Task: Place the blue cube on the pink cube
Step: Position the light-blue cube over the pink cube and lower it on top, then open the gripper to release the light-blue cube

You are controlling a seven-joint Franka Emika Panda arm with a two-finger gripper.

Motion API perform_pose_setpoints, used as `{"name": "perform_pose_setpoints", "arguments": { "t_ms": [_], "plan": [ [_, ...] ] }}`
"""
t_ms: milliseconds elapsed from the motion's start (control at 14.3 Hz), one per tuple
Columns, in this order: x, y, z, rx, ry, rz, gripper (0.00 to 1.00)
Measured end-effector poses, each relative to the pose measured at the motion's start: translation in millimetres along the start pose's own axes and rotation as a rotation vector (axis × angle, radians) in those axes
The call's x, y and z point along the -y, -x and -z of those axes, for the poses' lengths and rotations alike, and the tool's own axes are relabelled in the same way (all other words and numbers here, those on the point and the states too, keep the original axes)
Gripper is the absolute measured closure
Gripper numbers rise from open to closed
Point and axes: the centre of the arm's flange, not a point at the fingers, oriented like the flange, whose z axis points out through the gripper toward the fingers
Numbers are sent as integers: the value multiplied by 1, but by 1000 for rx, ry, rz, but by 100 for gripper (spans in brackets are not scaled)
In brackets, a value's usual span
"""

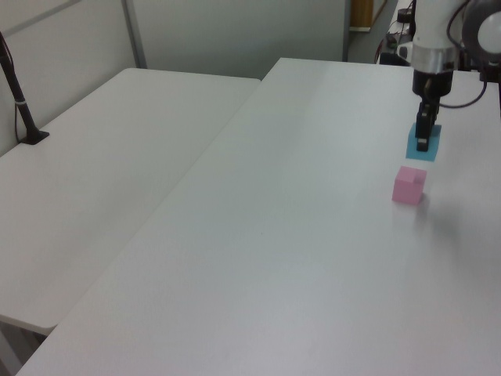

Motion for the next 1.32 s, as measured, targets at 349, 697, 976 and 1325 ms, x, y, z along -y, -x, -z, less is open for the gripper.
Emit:
{"name": "perform_pose_setpoints", "arguments": {
  "t_ms": [349,697,976,1325],
  "plan": [
    [-8,-5,-35,-58,29,-15,36],
    [-8,-11,-49,-54,48,-35,36],
    [-8,-11,-50,-52,49,-36,36],
    [-5,-13,-56,-44,51,-59,26]
  ]
}}
